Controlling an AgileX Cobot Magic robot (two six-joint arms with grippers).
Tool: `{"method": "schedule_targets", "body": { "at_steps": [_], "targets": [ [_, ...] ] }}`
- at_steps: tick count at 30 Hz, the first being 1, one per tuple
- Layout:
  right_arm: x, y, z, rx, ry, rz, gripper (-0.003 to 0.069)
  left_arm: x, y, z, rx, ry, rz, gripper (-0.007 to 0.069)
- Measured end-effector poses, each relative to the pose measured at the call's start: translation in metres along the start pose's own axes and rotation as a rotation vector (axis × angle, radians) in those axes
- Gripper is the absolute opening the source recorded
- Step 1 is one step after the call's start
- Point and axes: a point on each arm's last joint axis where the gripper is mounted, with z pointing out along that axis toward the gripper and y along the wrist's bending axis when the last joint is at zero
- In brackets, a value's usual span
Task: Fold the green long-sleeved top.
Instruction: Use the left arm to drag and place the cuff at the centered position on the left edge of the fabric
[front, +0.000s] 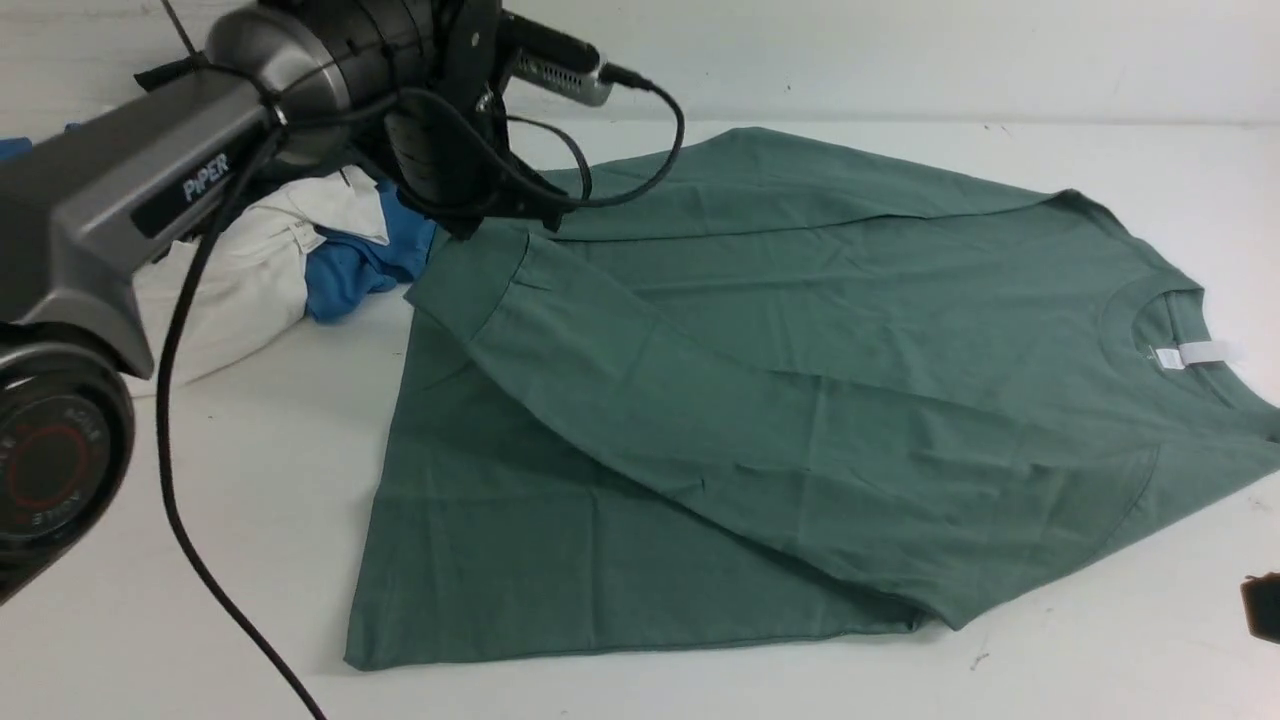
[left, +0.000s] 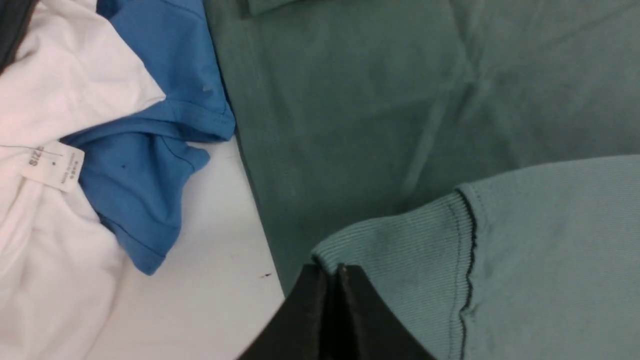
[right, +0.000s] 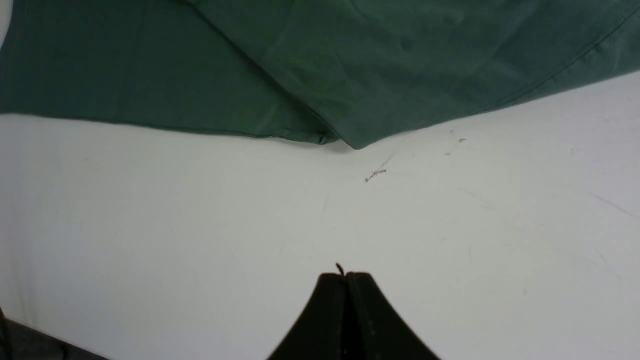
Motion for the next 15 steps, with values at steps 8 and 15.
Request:
{"method": "schedule_targets", "body": {
  "at_steps": [8, 15],
  "targets": [
    [0.0, 0.0, 0.0, 0.0, 0.0, 0.0, -0.0011, 0.006, -0.005, 0.029, -0.031, 0.045, 0.037, -0.0001],
    [0.0, 0.0, 0.0, 0.0, -0.001, 0.0, -0.0011, 0.008, -0.006, 0.042, -0.055, 0.054, 0.057, 0.0095]
  ]
}}
